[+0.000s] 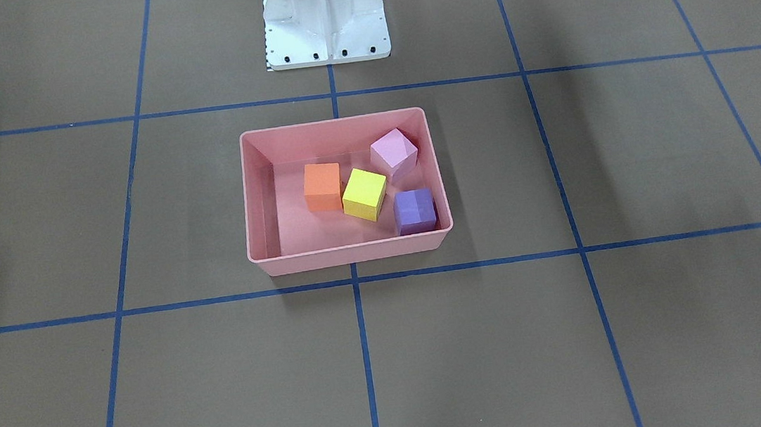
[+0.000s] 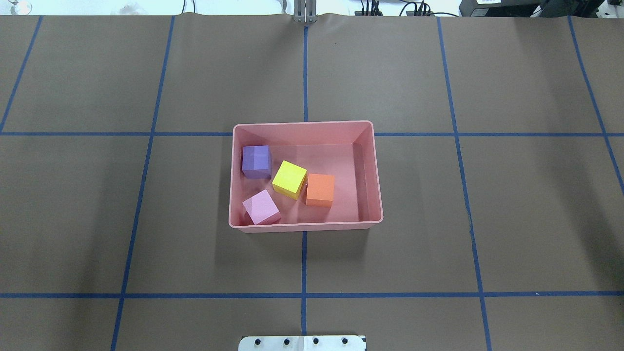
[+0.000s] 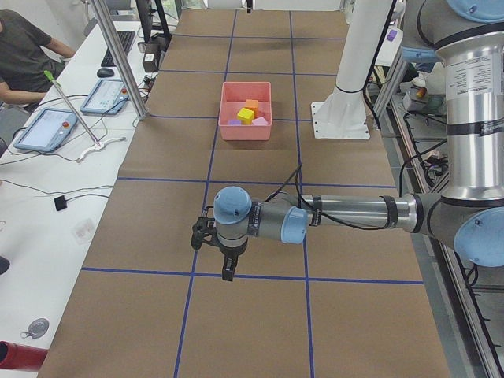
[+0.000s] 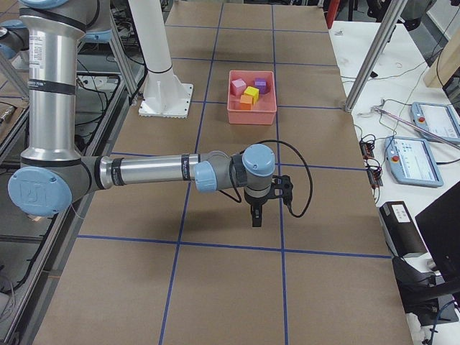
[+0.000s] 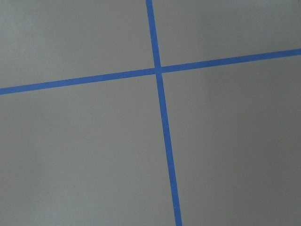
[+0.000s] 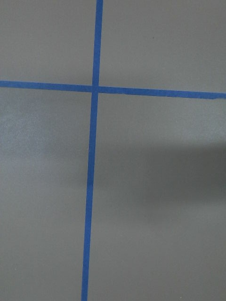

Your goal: Place blocks into pink bin with both arms

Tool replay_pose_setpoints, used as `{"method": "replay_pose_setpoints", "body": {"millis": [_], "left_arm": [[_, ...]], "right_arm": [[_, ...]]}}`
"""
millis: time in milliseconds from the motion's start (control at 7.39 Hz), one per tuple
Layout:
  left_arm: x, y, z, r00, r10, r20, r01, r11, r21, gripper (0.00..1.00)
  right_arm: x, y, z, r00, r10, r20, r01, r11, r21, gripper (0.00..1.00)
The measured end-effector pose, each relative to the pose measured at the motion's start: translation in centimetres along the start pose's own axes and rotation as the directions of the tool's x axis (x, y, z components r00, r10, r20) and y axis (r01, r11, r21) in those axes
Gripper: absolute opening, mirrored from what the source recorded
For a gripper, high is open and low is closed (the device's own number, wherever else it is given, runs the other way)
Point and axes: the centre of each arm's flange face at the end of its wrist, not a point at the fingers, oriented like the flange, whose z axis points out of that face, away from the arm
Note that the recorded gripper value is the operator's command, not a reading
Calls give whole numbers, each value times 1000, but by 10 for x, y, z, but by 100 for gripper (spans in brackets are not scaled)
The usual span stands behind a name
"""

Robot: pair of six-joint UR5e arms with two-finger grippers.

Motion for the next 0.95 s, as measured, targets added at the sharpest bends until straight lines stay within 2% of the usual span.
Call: {"method": "replay_pose_setpoints", "body": {"millis": [541,947], "left_arm": [[0,3,2,992,-126,-8,126,992,-20,99],[3,3,-1,991,-134,-14,134,991,-22,100]], "right_arm": [[1,1,1,1000,1,-2,-1,1000,-3,100],[-1,0,3,1000,-3,0,3,1000,-5,100]]}}
